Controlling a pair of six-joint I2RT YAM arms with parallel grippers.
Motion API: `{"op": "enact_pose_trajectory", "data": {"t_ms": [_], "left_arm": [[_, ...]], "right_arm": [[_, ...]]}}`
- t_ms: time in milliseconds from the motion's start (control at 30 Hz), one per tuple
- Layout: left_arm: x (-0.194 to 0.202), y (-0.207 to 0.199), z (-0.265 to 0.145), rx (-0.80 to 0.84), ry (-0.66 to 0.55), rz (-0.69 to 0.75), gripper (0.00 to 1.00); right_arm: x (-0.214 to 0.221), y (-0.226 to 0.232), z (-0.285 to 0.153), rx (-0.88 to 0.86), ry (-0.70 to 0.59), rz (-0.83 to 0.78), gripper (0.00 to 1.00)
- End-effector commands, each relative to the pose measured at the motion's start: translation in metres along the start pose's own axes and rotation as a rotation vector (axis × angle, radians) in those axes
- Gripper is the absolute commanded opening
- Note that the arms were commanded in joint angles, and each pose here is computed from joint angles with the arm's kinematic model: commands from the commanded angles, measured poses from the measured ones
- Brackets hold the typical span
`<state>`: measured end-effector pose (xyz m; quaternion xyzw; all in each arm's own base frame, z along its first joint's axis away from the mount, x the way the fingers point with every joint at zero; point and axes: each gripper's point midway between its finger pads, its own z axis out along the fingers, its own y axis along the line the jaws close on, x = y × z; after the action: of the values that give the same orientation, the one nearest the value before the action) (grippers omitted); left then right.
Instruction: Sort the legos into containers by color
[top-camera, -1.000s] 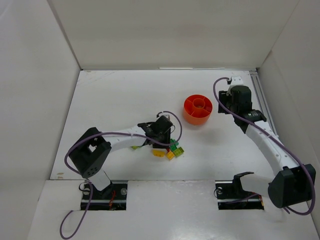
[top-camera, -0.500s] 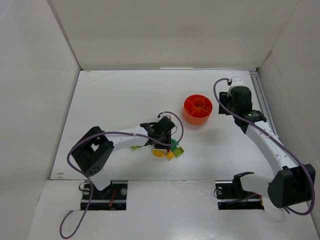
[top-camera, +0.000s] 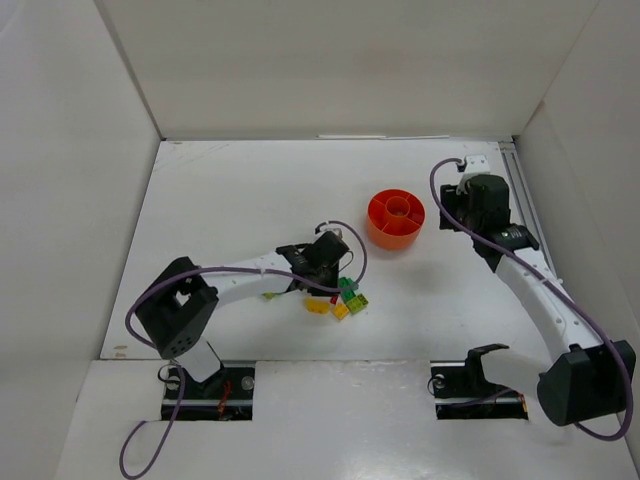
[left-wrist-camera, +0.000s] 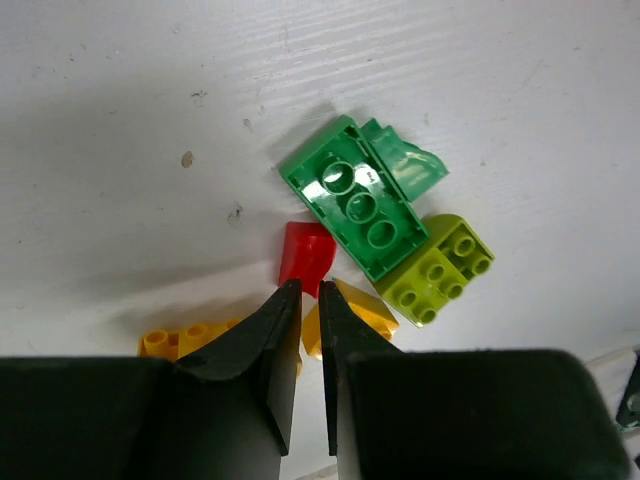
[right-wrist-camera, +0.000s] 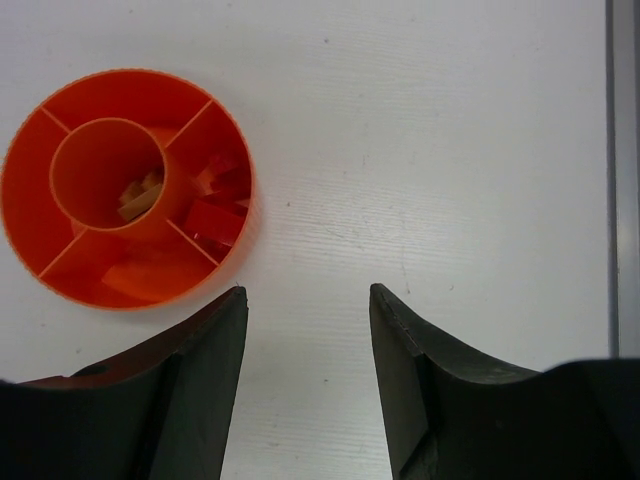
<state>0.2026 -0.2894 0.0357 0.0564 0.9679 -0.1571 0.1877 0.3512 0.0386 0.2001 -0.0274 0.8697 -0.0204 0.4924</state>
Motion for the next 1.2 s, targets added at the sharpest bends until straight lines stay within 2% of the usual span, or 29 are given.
{"op": "enact_pose_trajectory", "data": {"t_ms": [0, 167, 233, 367, 533, 567, 600, 800, 1067, 1167], "left_arm": [[-0.026, -0.019, -0.032, 0.082, -0.106, 0.035, 0.10], [-0.051, -0.033, -0.064, 0.166, -0.234, 0.145, 0.10], [-0.055, -0.033, -0.067, 0.176, -0.263, 0.212, 0.10], [-0.057, -0.028, -0.070, 0.151, -0.244, 0.226, 0.15], [-0.029, -0.014, -0.037, 0.103, -0.123, 0.189, 0.19], [-0.029, -0.016, -0.034, 0.104, -0.124, 0.179, 0.20], [-0.027, -0.012, -0.031, 0.094, -0.126, 0.179, 0.26], [-0.021, -0.008, -0.018, 0.066, -0.114, 0.177, 0.34], [-0.008, 0.001, -0.002, 0.045, -0.066, 0.201, 0.36], [-0.003, 0.000, 0.005, 0.039, -0.050, 0.211, 0.40]], "right_arm": [[-0.015, 0.011, -0.013, -0.096, -0.082, -0.064, 0.57], [-0.030, 0.052, -0.039, -0.353, -0.171, -0.120, 0.60], [-0.026, 0.062, -0.046, -0.412, -0.163, -0.138, 0.60], [-0.011, 0.060, -0.051, -0.404, -0.099, -0.152, 0.61], [0.000, 0.053, -0.048, -0.355, -0.070, -0.155, 0.61], [0.000, 0.053, -0.048, -0.355, -0.070, -0.155, 0.61], [0.001, 0.053, -0.046, -0.355, -0.061, -0.155, 0.61], [0.004, 0.054, -0.039, -0.356, -0.036, -0.156, 0.61], [0.007, 0.052, -0.031, -0.337, -0.014, -0.156, 0.61], [0.007, 0.051, -0.031, -0.327, -0.014, -0.156, 0.61]]}}
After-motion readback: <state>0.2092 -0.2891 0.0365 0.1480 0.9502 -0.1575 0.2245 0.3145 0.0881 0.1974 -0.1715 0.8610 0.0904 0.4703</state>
